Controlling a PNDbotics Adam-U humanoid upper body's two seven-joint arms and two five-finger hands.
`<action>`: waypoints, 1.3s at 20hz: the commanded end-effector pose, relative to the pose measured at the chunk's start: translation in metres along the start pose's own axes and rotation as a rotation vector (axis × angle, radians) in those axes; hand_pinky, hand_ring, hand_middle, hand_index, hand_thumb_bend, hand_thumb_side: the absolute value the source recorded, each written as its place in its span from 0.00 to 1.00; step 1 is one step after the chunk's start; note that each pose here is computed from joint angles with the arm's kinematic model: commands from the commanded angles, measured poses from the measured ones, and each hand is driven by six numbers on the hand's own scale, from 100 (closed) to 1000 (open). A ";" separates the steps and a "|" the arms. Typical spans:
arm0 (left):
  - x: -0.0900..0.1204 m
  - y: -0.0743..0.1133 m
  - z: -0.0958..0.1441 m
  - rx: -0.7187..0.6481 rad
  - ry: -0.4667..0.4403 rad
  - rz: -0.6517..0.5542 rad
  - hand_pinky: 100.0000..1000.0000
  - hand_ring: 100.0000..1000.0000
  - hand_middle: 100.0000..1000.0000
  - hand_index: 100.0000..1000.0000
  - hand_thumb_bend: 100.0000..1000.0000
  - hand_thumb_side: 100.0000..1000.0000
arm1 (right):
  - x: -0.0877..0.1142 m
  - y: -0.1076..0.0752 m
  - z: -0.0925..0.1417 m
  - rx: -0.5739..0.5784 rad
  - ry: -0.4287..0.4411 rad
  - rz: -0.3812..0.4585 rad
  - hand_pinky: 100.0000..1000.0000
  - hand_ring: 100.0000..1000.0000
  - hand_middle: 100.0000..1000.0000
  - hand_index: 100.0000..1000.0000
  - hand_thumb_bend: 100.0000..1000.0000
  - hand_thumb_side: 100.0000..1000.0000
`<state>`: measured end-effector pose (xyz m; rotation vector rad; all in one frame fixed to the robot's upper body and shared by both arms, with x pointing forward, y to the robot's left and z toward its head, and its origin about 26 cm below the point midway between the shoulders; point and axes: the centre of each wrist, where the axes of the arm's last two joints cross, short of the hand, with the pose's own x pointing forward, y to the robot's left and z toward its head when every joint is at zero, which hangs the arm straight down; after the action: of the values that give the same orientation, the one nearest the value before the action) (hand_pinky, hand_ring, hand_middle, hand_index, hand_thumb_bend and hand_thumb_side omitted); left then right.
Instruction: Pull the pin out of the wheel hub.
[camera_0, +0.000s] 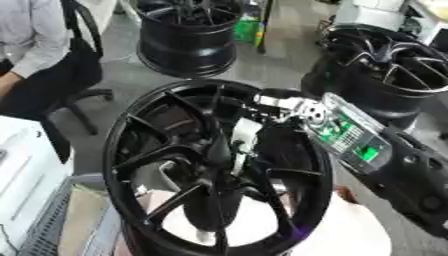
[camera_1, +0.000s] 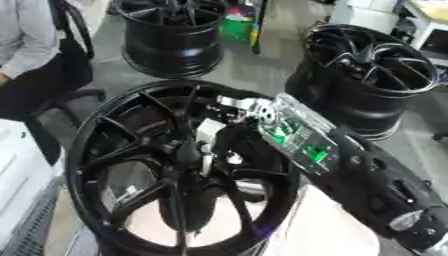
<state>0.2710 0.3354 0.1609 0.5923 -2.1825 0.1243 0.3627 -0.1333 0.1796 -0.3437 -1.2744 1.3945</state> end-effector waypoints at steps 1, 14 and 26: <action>0.006 0.003 -0.004 0.010 -0.024 0.000 0.75 0.86 0.59 0.83 0.00 0.67 | 0.008 -0.032 0.015 -0.096 -0.018 0.030 0.56 0.40 0.10 0.29 0.04 0.07; 0.005 0.004 -0.002 0.015 -0.015 -0.007 0.75 0.86 0.59 0.83 0.00 0.67 | 0.038 -0.066 0.040 -0.200 -0.102 0.086 0.54 0.37 0.07 0.27 0.03 0.06; 0.003 0.007 -0.001 0.032 -0.013 -0.019 0.75 0.85 0.59 0.83 0.00 0.67 | -0.006 -0.117 0.062 -0.361 0.019 0.042 0.55 0.39 0.07 0.27 0.00 0.00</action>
<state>0.2677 0.3390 0.1564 0.6144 -2.1623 0.1512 0.3734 -0.1778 0.2782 -0.5732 -1.4916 1.2452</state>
